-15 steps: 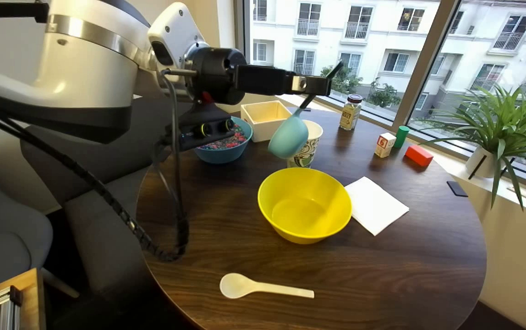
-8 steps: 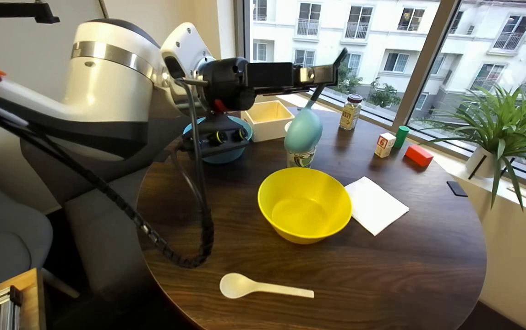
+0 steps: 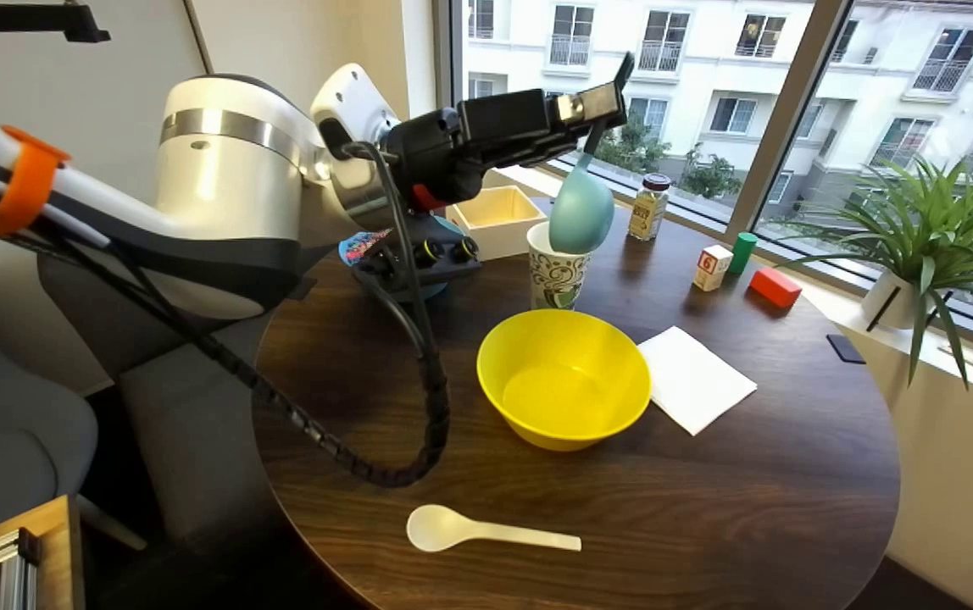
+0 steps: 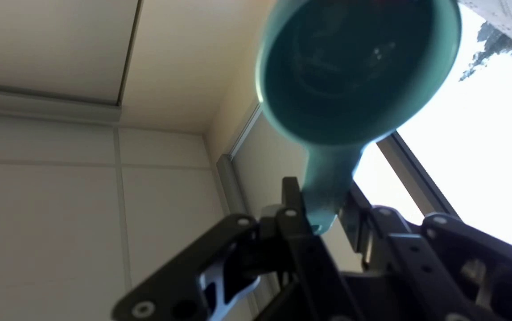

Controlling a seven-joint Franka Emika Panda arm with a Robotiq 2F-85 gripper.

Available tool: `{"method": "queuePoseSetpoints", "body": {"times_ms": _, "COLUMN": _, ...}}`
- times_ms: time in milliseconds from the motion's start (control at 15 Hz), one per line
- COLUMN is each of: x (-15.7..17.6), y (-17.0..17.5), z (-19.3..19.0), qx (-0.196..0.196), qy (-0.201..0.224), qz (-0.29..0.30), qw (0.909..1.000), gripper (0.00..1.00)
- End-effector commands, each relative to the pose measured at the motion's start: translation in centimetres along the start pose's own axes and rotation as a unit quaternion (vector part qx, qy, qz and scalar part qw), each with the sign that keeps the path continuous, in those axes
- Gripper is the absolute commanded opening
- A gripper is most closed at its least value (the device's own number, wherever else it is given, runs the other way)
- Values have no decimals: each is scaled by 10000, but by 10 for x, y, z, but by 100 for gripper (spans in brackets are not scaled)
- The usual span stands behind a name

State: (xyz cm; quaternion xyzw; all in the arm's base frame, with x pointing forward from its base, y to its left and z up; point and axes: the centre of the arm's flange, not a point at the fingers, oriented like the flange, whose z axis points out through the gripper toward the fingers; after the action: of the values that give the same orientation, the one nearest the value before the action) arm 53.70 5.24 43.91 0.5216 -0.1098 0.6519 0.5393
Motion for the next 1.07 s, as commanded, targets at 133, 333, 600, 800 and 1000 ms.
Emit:
{"method": "queuePoseSetpoints", "body": {"times_ms": 133, "x": -6, "y": 0, "z": -7, "qx": -87, "qy": 552, "qz": -112, "qw": 9984, "gripper": 6}}
{"method": "queuePoseSetpoints", "body": {"times_ms": 333, "x": -10, "y": 3, "z": -8, "qx": -189, "qy": 755, "qz": -202, "qw": 9968, "gripper": 6}}
{"method": "queuePoseSetpoints", "body": {"times_ms": 600, "x": -15, "y": 5, "z": -11, "qx": -232, "qy": 1062, "qz": -306, "qw": 9936, "gripper": 6}}
{"method": "queuePoseSetpoints", "body": {"times_ms": 800, "x": -17, "y": 6, "z": -12, "qx": -233, "qy": 1295, "qz": -384, "qw": 9906, "gripper": 6}}
{"method": "queuePoseSetpoints", "body": {"times_ms": 1000, "x": -20, "y": 6, "z": -13, "qx": -208, "qy": 1435, "qz": -452, "qw": 9884, "gripper": 6}}
